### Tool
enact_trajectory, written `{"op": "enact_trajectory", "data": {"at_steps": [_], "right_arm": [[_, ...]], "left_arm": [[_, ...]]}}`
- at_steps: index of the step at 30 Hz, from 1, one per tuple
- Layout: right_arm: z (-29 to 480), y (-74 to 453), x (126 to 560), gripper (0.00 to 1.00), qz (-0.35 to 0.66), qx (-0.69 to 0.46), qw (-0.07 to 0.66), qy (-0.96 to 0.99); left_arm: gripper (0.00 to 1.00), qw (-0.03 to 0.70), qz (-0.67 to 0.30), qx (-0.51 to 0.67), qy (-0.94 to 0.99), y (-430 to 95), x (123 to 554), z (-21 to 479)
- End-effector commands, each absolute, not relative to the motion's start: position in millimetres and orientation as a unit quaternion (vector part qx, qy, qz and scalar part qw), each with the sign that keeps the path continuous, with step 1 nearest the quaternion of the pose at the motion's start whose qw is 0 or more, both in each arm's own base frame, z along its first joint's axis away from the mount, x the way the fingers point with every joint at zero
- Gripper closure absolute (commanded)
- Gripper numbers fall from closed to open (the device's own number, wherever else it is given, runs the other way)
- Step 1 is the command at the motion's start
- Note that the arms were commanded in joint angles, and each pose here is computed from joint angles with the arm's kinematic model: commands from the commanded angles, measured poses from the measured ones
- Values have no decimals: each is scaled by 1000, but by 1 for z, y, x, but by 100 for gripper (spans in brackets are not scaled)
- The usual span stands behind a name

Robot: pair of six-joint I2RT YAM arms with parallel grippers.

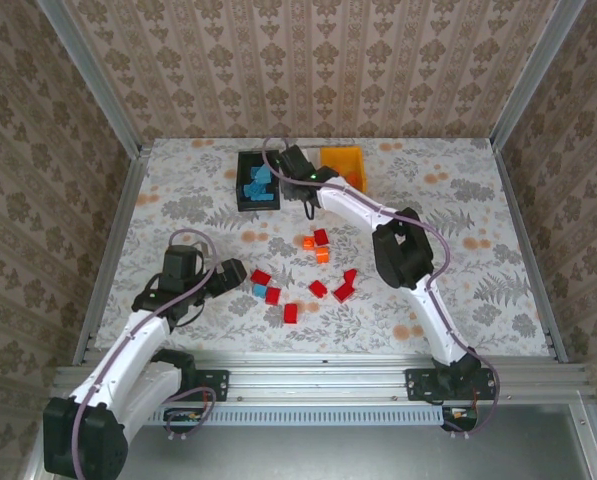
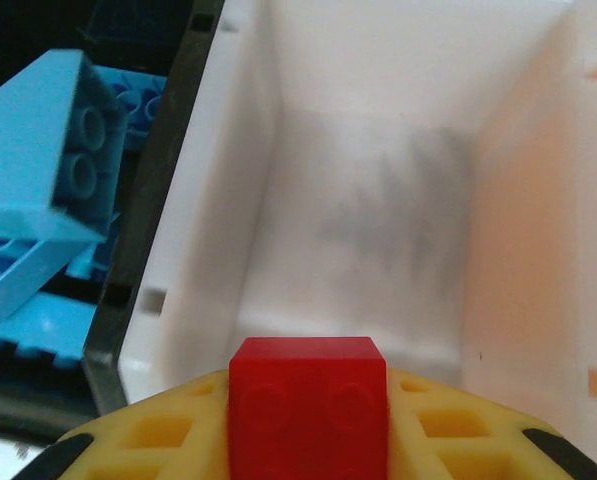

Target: Sort the legos into containers by color

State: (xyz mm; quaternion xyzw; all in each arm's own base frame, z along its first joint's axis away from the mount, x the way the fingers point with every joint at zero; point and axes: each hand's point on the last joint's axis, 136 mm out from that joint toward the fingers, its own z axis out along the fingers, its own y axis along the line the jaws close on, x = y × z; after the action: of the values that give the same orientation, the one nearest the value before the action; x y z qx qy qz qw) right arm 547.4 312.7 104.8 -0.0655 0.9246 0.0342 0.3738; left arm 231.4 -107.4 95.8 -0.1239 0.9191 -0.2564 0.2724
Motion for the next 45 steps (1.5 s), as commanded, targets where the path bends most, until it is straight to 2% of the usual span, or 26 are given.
{"op": "enact_trajectory", "data": {"at_steps": [1, 5, 11, 16, 20, 25, 31, 40, 45], "right_arm": [[97, 306, 547, 64, 31, -77, 339, 937], [107, 315, 547, 51, 55, -88, 342, 934], [147, 323, 537, 48, 71, -90, 365, 924], [192, 323, 498, 48, 75, -94, 415, 902], [167, 298, 450, 46, 72, -83, 392, 913], [111, 278, 415, 44, 57, -94, 333, 936], [73, 276, 415, 42, 55, -100, 296, 948], [42, 258, 421, 45, 36, -88, 275, 957], [35, 247, 421, 53, 37, -75, 270, 959]], "left_arm": [[0, 265, -260, -122, 921, -107, 227, 94], [0, 261, -258, -120, 923, -107, 227, 90], [0, 265, -264, -118, 920, -109, 228, 96], [0, 265, -279, -123, 915, -111, 224, 95], [0, 253, -301, -130, 910, -118, 219, 85], [0, 238, -304, -132, 913, -120, 211, 73], [0, 243, -308, -135, 910, -122, 210, 75], [0, 256, -298, -137, 909, -117, 204, 79], [0, 259, -298, -137, 908, -117, 207, 79]]}}
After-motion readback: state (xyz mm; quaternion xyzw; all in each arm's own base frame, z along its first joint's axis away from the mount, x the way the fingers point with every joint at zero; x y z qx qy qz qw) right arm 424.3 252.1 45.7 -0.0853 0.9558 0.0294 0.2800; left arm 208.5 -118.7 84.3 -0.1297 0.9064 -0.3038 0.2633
